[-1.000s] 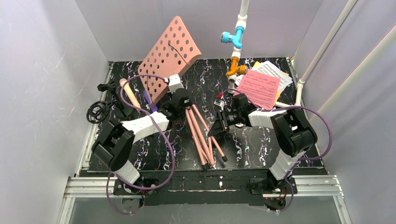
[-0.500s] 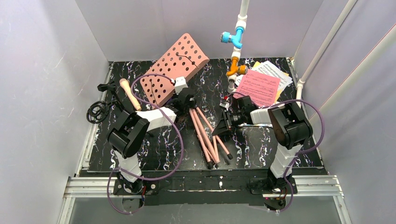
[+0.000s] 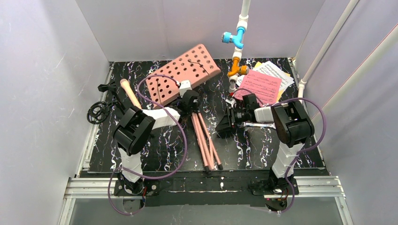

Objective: Pack up the instrument practice props
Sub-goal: Close the music stand at the center of the board, then move the microphone to the center of the board.

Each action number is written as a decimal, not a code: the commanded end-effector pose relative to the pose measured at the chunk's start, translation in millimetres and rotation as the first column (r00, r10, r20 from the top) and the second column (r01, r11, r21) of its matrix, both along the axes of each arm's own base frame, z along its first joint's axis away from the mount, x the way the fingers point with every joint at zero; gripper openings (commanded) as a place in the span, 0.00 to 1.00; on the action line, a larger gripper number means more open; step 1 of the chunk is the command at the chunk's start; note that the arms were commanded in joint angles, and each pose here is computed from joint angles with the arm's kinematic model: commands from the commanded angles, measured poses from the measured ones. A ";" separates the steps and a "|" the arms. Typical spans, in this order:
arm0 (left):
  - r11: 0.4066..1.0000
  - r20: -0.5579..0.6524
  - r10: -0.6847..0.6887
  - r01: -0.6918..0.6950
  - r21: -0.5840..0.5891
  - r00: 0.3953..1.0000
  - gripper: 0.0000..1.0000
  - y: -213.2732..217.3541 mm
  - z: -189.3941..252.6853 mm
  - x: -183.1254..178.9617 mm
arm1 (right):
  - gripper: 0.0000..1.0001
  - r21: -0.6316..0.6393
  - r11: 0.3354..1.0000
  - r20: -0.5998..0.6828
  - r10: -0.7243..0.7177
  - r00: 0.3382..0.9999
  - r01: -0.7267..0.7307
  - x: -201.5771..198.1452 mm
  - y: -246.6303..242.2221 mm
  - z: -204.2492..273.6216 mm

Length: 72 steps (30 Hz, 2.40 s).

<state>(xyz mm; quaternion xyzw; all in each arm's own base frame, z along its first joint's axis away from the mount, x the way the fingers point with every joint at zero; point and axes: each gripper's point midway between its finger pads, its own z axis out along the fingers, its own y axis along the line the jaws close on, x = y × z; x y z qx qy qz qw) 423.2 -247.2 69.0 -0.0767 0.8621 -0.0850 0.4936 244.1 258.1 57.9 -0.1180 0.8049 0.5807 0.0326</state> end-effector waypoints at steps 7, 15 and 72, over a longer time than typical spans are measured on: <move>0.988 0.013 -0.143 0.144 -0.064 0.990 0.00 -47.5 19.8 -0.8 | 0.65 -0.013 0.998 0.232 -0.063 0.971 0.068 42.7 -10.5 13.7; 0.983 -0.006 -0.155 0.153 -0.097 0.988 0.18 -55.8 21.4 -0.5 | 0.77 0.022 0.998 0.359 0.044 0.932 -0.055 26.7 -13.9 30.9; 0.978 -0.364 -0.058 0.127 0.169 0.930 0.28 69.0 -42.2 -45.2 | 0.90 -0.166 0.984 0.835 0.176 0.521 -0.067 1.3 -94.9 91.5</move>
